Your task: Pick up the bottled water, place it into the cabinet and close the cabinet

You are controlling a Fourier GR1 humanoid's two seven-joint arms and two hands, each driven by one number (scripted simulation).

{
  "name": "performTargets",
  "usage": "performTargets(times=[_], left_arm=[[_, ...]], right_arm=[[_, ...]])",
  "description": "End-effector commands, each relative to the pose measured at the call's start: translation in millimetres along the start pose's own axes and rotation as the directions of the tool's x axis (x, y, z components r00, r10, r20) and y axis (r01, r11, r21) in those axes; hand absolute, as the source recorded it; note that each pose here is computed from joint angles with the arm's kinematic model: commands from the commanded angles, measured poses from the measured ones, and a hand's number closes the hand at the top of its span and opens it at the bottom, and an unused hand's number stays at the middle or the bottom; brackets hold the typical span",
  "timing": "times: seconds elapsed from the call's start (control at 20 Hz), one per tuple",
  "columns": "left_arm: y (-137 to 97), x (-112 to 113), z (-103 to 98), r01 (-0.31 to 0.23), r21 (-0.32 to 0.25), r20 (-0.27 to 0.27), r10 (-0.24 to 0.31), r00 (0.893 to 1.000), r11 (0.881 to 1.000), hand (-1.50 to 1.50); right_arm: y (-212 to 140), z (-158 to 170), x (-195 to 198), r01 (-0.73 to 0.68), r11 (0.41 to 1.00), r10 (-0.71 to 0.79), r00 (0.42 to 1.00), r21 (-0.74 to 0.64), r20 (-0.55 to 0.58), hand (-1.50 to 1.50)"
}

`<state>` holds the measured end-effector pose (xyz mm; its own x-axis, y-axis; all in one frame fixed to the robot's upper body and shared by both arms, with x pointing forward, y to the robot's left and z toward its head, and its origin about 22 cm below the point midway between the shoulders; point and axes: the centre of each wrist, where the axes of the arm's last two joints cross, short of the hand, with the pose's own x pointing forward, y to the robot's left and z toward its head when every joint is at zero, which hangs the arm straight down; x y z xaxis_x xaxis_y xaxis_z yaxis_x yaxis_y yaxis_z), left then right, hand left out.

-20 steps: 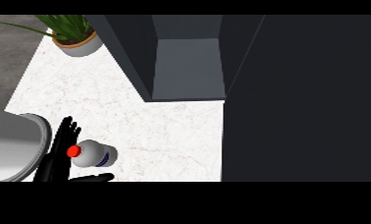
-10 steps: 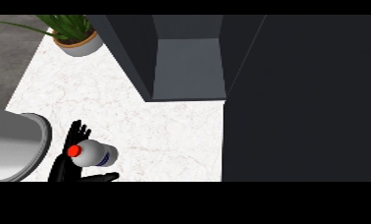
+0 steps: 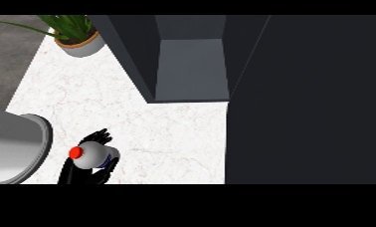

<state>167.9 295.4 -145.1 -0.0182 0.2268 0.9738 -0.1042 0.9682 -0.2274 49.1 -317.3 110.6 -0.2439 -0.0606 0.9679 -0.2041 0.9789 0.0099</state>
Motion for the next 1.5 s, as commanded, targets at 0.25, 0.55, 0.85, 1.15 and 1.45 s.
performTargets(times=[0.25,0.55,0.85,1.15,1.45], left_arm=[[-10,-17,-3,-0.146,-0.050,0.040,0.148,0.988,0.988,1.50],[10,7,-48,-0.156,-0.018,0.068,0.156,0.985,0.988,1.50],[28,14,-54,-0.111,-0.024,0.161,0.113,0.980,0.994,1.50],[2,25,-75,-0.061,-0.115,0.131,0.076,0.988,0.991,1.50],[-47,58,-106,-0.033,-0.162,0.178,0.062,0.982,0.986,1.50]], right_arm=[[22,-1,50,0.023,0.999,-0.027,0.996,0.044,0.084,-1.50],[27,6,48,0.013,0.999,-0.016,0.996,0.036,0.092,-1.50],[23,4,44,0.034,0.999,-0.035,0.995,0.007,0.097,-1.50],[18,9,47,0.026,1.000,-0.026,0.997,-0.002,0.077,-1.50],[9,3,43,0.025,1.000,-0.026,0.996,0.009,0.088,-1.50]])
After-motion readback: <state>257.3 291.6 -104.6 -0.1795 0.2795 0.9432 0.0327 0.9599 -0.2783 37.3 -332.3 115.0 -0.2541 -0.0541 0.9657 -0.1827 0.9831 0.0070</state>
